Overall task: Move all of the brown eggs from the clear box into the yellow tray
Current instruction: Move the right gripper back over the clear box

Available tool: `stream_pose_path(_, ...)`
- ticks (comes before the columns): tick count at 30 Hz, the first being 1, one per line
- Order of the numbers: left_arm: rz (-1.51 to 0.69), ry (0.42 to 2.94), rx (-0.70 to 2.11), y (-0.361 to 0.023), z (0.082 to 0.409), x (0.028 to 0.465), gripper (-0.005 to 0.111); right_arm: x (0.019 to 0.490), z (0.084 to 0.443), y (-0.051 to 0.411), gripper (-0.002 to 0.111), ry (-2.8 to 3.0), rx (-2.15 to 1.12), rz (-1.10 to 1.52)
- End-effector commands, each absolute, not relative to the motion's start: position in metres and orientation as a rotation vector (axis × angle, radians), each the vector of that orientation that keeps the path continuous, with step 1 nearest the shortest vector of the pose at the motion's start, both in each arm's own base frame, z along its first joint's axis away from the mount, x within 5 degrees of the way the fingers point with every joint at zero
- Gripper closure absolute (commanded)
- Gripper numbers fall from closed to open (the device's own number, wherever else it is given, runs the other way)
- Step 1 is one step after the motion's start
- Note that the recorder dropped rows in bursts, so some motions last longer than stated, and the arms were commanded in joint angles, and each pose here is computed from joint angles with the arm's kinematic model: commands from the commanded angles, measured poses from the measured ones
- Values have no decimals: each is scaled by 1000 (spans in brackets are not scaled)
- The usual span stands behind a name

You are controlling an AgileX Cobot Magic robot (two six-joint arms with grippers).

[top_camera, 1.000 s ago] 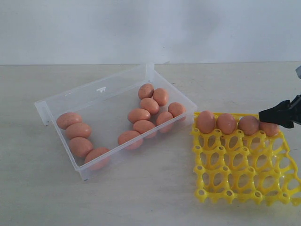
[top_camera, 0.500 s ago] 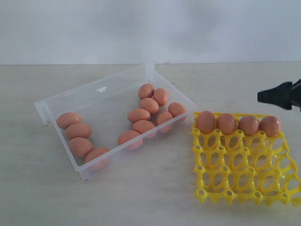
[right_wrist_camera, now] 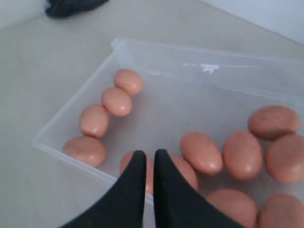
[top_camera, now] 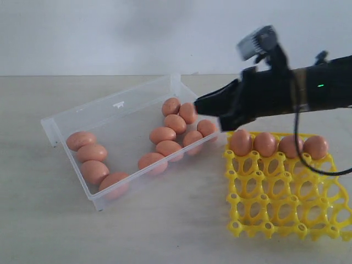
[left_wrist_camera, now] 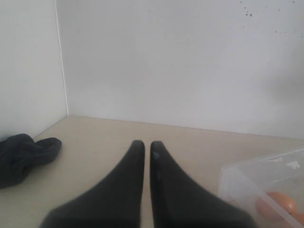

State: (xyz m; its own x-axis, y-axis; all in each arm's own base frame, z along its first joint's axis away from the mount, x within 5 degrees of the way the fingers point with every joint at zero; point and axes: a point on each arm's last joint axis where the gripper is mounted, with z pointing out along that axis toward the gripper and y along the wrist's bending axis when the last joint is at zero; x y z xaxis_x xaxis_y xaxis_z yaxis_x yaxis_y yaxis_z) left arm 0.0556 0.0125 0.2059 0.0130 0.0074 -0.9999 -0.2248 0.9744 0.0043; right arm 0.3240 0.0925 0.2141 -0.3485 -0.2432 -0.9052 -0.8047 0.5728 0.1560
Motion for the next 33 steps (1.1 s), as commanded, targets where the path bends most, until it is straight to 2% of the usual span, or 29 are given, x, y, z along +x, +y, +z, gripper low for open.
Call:
stream_pose_path(1,186,1530,-170,12,208,55,103,327,212,156,108,1861,-1021,439)
stream_pose_path(5,186,1530,-170,12,208,55,103,336,222,192,108,1889,-956,327)
stream_pose_path(8,187,1528,-170,13,209,55,103,360,226,190,108,2060,-598,165)
stream_pose_path(10,187,1528,-170,13,209,55,103,372,227,188,108,2068,-550,54)
stream_pose_path(13,187,1528,-170,13,209,55,103,378,228,199,108,1994,-717,43)
stream_pose_path(18,187,1528,-170,13,209,55,103,368,231,226,108,1772,-1023,260)
stream_pose_path(25,187,1528,-170,13,209,55,103,354,237,243,108,1791,-952,577)
stream_pose_path(30,186,1530,-170,12,208,55,103,331,239,258,109,1713,-1249,433)
stream_pose_path(33,186,1530,-170,12,208,55,103,321,254,264,109,1623,-1266,163)
